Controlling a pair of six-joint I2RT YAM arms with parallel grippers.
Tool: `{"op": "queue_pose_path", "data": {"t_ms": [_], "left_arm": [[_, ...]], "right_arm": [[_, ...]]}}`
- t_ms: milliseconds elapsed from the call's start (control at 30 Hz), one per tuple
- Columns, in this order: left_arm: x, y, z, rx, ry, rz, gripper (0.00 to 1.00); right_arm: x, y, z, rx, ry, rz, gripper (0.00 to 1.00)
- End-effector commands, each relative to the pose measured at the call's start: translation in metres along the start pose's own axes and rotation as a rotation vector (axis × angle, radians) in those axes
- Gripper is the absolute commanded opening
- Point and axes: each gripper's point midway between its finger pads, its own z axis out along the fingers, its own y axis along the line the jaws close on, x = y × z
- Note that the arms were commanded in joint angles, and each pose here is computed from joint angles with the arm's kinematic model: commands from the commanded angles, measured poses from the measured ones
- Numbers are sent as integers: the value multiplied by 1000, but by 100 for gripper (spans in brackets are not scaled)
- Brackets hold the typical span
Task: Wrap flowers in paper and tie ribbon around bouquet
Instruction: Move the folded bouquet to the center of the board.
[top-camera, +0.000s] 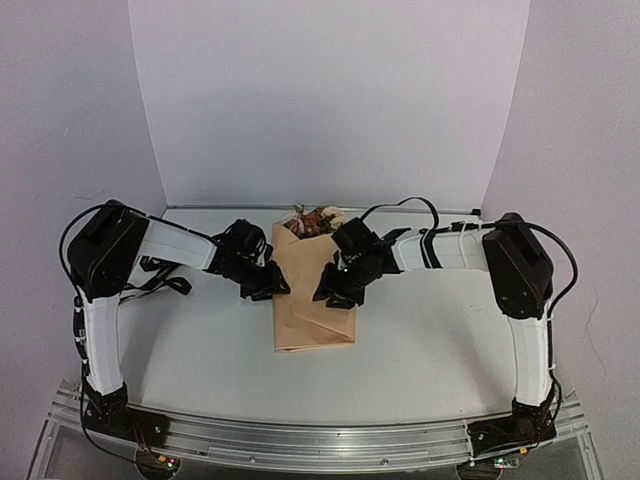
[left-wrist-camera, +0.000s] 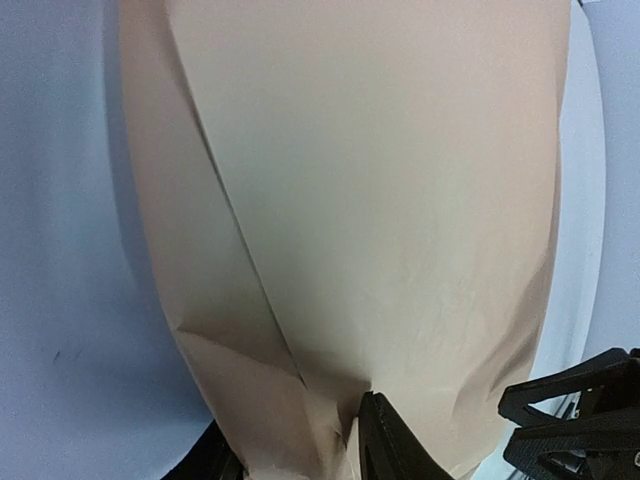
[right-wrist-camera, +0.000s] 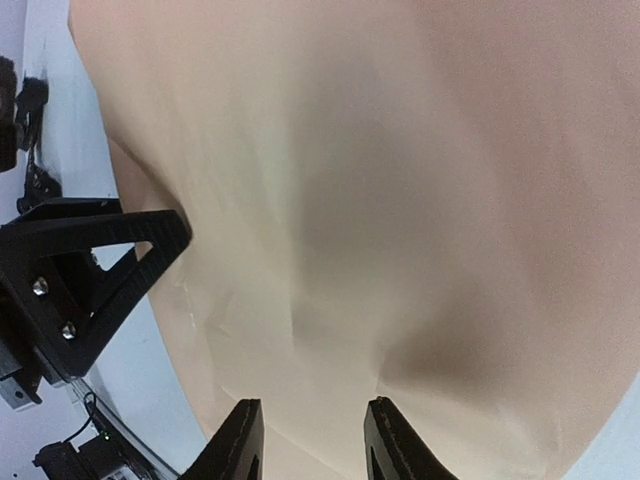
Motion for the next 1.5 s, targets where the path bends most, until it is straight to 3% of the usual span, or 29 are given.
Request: {"op": "queue_pose_path", "data": {"t_ms": [0,233,567,867,1067,1267,1467], "left_arm": [[-29,-22,30,16,-19,15,37],[-62,-40,64,42,-12,41,37],[-81,-30,59,23,-32,17,38],[-101,-48,-2,34,-154,58,58],[-112,-56,-47,22,-239,70,64],[-113,-10,-96,-122,-355,-54,65],[-87,90,-148,-394,-437,-241,67]], "right_arm": [[-29,-34,-29,46,-66,27,38],[-52,-68,-37,79,-93,74,38],[-65,-50,-28,18,-70,93,38],[-72,-25,-71,-31,-140,36,41],[-73,-26,-92,4,-175,-21,46],[-75,-34,-99,62,-199,-62,50],[-76,-39,-104,84,-209,-93,57]]}}
